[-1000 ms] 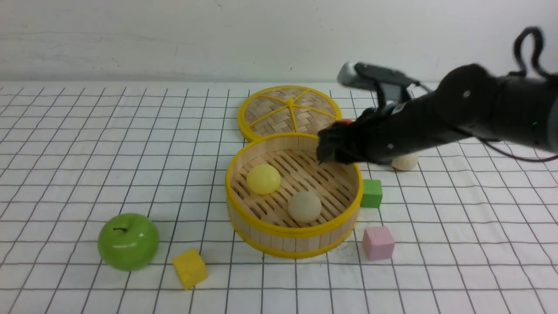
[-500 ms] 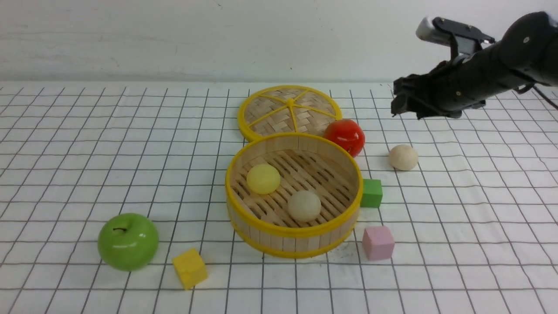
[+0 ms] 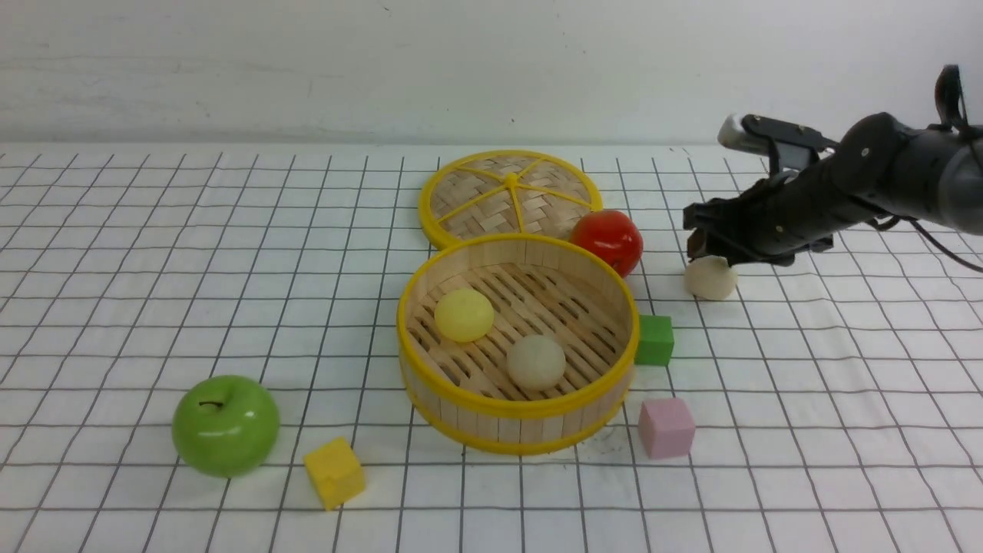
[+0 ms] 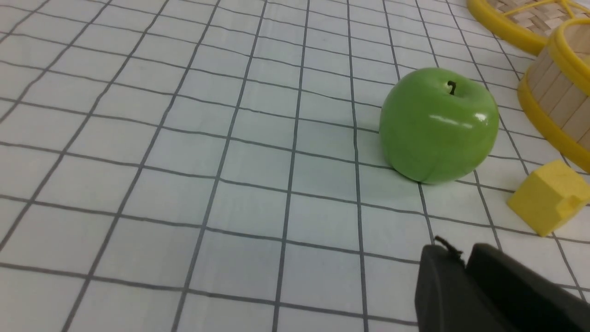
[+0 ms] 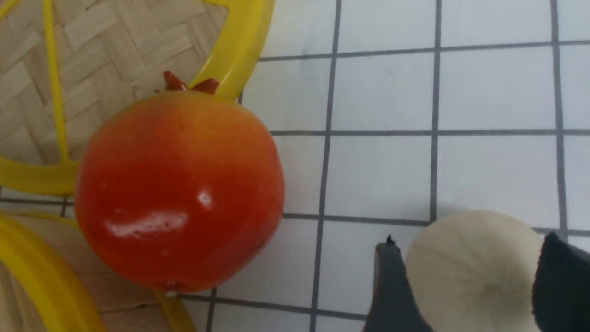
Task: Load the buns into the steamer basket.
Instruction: Use the right arm to grab a steamed stuffed bun, then use the right arm to put the steamed stuffed bun into the steamer
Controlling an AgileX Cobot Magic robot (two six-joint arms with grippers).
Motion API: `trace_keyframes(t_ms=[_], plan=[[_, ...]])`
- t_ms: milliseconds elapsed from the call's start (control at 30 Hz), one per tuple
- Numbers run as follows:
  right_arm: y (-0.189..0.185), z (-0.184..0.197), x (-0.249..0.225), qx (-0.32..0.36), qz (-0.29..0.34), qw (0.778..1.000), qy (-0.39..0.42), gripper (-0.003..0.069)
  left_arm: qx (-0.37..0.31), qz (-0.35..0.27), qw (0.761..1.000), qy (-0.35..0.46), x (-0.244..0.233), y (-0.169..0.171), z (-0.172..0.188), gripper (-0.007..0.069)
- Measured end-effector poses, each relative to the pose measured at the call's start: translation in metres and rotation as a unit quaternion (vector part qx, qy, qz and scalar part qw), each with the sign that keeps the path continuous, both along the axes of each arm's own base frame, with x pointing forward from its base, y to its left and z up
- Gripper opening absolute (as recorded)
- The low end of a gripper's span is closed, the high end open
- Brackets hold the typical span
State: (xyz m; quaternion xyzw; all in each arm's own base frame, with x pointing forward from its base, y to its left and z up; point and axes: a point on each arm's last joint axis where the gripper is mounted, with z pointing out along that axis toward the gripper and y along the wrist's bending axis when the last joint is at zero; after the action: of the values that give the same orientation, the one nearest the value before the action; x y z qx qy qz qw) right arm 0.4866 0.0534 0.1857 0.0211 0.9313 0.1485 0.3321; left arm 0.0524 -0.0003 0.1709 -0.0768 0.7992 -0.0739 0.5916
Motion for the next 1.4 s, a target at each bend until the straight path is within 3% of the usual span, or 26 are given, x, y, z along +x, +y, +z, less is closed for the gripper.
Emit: trace_keyframes(t_ms=[167, 300, 400, 700, 767, 900, 1133, 1333, 1400], plan=[[-0.004, -0.012, 0.002, 0.0, -0.004, 1.0, 0.012, 0.0258, 0.0, 0.0, 1.0, 0.0, 0.0, 0.0, 0.0, 0.0074], [-0.007, -0.013, 0.002, 0.007, -0.009, 1.0, 0.018, 0.0074, 0.0, 0.0, 1.0, 0.0, 0.0, 0.0, 0.0, 0.0078], [-0.006, -0.007, -0.001, 0.012, -0.005, 1.0, 0.023, 0.001, 0.0, 0.0, 1.0, 0.0, 0.0, 0.0, 0.0, 0.0082], [0.006, 0.056, -0.021, 0.053, 0.019, 0.998, 0.006, 0.0008, 0.0, 0.0, 1.0, 0.0, 0.0, 0.0, 0.0, 0.009], [0.019, 0.083, -0.033, 0.071, 0.037, 0.997, -0.01, 0.0008, 0.0, 0.0, 1.0, 0.0, 0.0, 0.0, 0.0, 0.0092], [0.048, 0.103, -0.048, 0.079, 0.079, 0.994, -0.013, 0.0008, 0.0, 0.0, 1.0, 0.0, 0.0, 0.0, 0.0, 0.0092], [0.113, 0.085, -0.065, 0.05, 0.178, 0.983, 0.011, 0.0015, 0.0, 0.0, 1.0, 0.0, 0.0, 0.0, 0.0, 0.0092], [0.14, 0.054, -0.06, 0.037, 0.177, 0.983, 0.016, 0.0055, 0.0, 0.0, 1.0, 0.0, 0.0, 0.0, 0.0, 0.0094], [0.145, 0.04, -0.055, 0.039, 0.162, 0.986, 0.016, 0.0101, 0.0, 0.0, 1.0, 0.0, 0.0, 0.0, 0.0, 0.0099]])
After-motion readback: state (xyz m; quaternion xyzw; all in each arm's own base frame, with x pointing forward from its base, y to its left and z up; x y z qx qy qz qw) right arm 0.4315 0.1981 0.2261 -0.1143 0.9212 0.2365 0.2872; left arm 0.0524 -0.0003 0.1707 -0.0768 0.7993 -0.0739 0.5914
